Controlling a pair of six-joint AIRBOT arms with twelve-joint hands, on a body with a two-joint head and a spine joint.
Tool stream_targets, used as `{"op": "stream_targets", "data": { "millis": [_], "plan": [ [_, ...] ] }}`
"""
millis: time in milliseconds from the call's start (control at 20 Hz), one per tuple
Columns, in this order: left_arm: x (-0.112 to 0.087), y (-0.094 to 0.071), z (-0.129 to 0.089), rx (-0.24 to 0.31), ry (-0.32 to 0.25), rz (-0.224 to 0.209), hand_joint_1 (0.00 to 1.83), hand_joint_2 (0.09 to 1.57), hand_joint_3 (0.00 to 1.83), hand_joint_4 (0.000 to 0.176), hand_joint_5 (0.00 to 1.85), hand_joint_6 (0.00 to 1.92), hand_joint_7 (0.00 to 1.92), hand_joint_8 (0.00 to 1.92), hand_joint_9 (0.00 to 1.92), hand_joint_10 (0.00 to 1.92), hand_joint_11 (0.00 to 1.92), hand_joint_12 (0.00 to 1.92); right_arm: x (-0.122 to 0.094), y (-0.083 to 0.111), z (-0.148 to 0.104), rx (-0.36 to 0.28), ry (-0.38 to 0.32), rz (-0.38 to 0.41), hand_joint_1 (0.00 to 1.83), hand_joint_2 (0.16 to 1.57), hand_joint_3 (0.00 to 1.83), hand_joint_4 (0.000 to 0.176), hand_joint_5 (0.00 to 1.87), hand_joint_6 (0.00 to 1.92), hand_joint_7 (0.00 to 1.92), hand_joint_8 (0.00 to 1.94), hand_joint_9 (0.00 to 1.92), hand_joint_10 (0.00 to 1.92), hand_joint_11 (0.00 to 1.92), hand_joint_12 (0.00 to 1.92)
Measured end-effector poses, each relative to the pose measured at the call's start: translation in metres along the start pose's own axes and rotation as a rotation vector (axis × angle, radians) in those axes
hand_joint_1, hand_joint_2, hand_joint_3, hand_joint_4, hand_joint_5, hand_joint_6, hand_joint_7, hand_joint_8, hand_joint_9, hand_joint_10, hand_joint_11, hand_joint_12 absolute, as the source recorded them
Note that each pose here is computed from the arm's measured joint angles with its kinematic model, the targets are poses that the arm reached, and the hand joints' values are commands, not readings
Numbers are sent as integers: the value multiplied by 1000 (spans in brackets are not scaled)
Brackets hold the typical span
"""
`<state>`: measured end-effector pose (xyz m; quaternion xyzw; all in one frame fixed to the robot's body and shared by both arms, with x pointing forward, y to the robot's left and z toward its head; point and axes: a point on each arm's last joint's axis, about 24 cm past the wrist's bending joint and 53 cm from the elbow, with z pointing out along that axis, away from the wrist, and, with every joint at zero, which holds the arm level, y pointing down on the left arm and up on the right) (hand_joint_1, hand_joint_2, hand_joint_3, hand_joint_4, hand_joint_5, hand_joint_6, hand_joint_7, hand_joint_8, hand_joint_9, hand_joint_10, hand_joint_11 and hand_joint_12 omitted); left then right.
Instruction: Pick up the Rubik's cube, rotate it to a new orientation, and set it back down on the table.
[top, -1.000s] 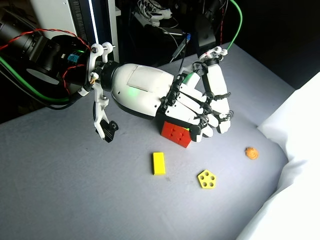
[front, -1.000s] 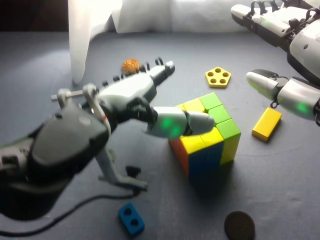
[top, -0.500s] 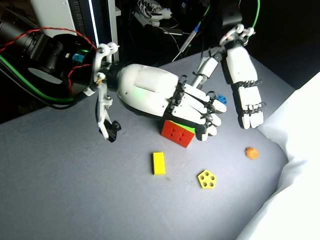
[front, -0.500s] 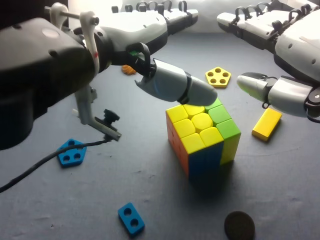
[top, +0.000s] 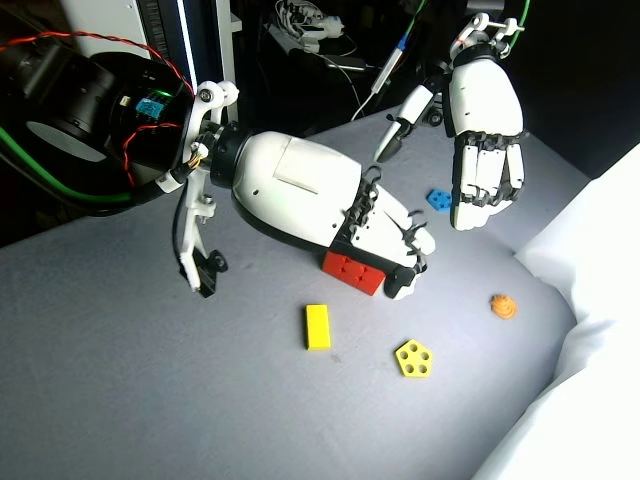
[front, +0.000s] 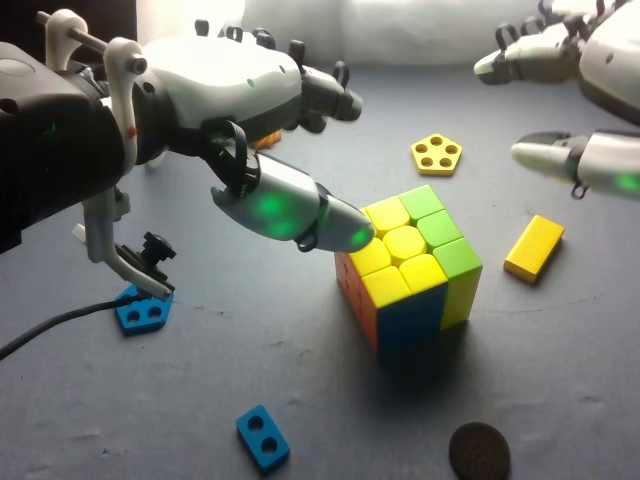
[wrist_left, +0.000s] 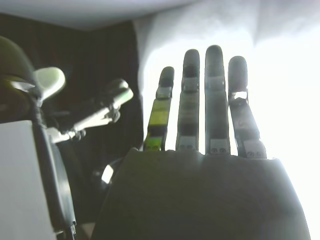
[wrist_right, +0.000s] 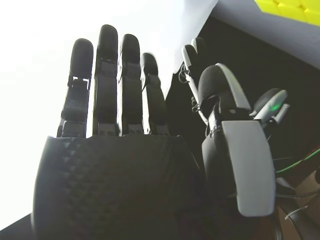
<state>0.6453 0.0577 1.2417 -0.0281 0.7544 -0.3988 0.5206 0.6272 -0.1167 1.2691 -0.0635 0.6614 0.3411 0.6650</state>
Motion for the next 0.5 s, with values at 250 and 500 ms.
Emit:
{"op": "stream_targets", "data": {
  "millis": [250, 500],
  "plan": [
    [-3, -9, 0, 26, -1, 6, 479, 943, 0, 0, 65, 1716, 76, 1770, 142, 1742, 33, 1867, 7, -10, 0, 16, 70, -20, 591, 1263, 0, 0, 199, 1663, 383, 1654, 272, 1806, 127, 1921],
    [-7, -12, 0, 34, -9, 10, 472, 955, 3, 0, 38, 1671, 39, 1782, 91, 1766, 0, 1904, -7, -23, 3, 4, 82, 109, 507, 1314, 10, 0, 116, 1706, 314, 1711, 232, 1842, 123, 1921]
  ]
}}
